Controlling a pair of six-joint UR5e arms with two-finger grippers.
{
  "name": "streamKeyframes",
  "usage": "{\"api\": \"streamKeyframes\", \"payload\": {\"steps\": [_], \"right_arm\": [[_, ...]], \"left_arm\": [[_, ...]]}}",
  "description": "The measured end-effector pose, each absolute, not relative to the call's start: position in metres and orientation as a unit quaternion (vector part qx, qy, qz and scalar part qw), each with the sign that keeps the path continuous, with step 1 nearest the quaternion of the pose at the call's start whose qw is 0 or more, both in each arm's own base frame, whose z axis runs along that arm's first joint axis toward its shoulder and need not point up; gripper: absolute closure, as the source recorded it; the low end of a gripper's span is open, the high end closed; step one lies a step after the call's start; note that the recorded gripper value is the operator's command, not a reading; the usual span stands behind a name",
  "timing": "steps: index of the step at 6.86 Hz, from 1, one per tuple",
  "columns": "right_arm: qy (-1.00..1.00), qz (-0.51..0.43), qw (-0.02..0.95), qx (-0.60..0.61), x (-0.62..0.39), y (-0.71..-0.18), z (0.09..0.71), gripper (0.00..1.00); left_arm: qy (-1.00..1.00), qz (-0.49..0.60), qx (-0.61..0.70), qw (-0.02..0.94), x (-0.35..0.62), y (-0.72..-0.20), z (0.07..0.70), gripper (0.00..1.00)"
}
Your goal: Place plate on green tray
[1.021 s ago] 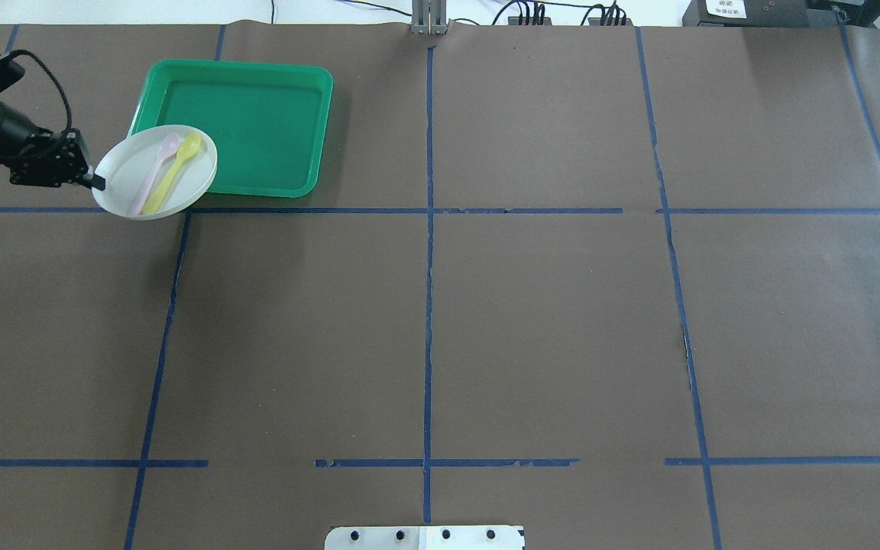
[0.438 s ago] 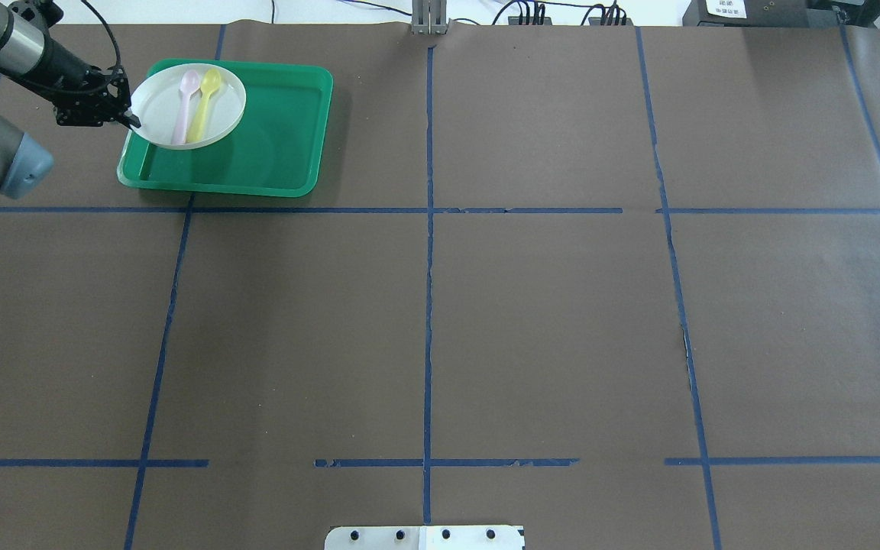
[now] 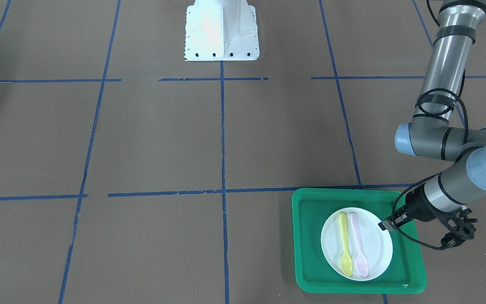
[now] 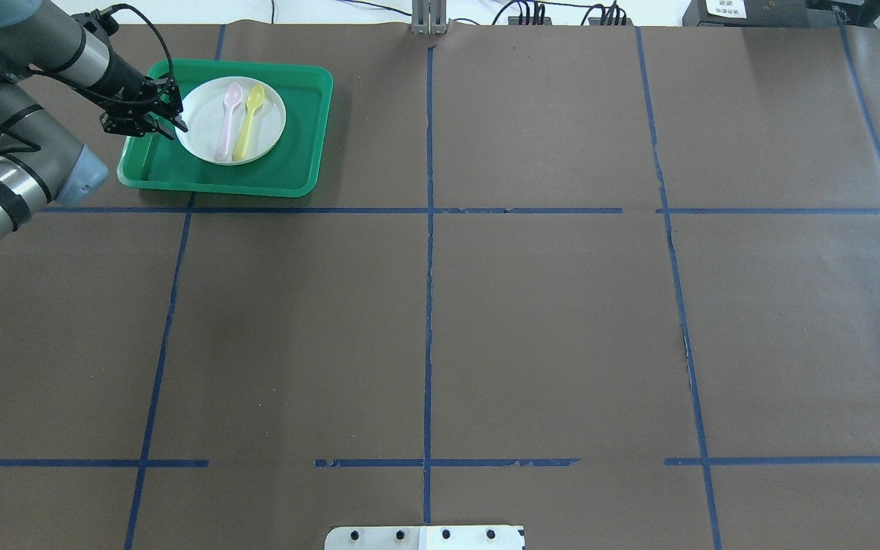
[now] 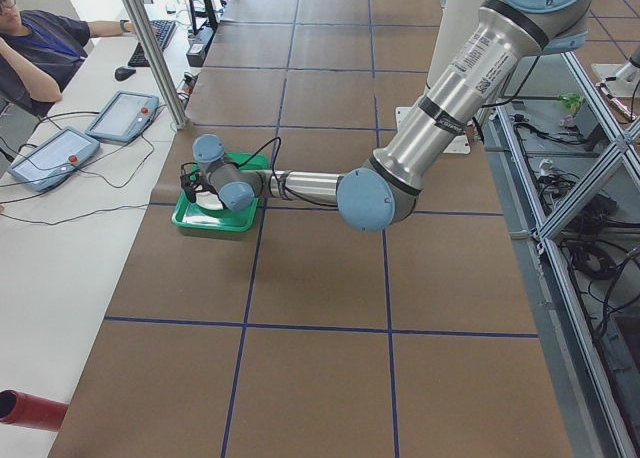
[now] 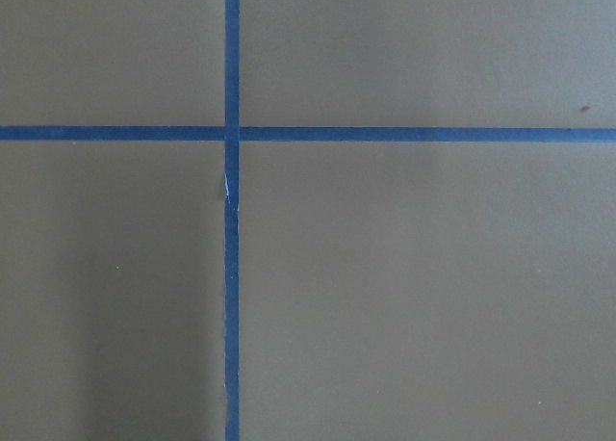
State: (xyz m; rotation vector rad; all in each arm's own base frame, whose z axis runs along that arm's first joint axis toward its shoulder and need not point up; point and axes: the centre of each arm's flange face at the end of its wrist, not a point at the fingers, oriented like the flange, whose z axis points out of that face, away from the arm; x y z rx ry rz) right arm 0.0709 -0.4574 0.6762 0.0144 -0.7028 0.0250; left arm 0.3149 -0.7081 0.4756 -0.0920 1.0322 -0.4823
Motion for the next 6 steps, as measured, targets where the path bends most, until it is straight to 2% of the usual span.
{"api": "streamKeyframes", "payload": {"steps": [3,6], "right_arm": [[-0.344,0.012,0.939,0.007,0.071,-0.457,0.676,0.00],[-0.344,0.012,0.939,0.007,0.071,-0.458,0.676,0.00]], "left_arm": [[0.498,-0.185,-0.010,0.847,0.250,-0.676,0.472,0.00],[0.416,-0.057,0.057,0.906,0.074,-0.626,0.501,0.00]]}}
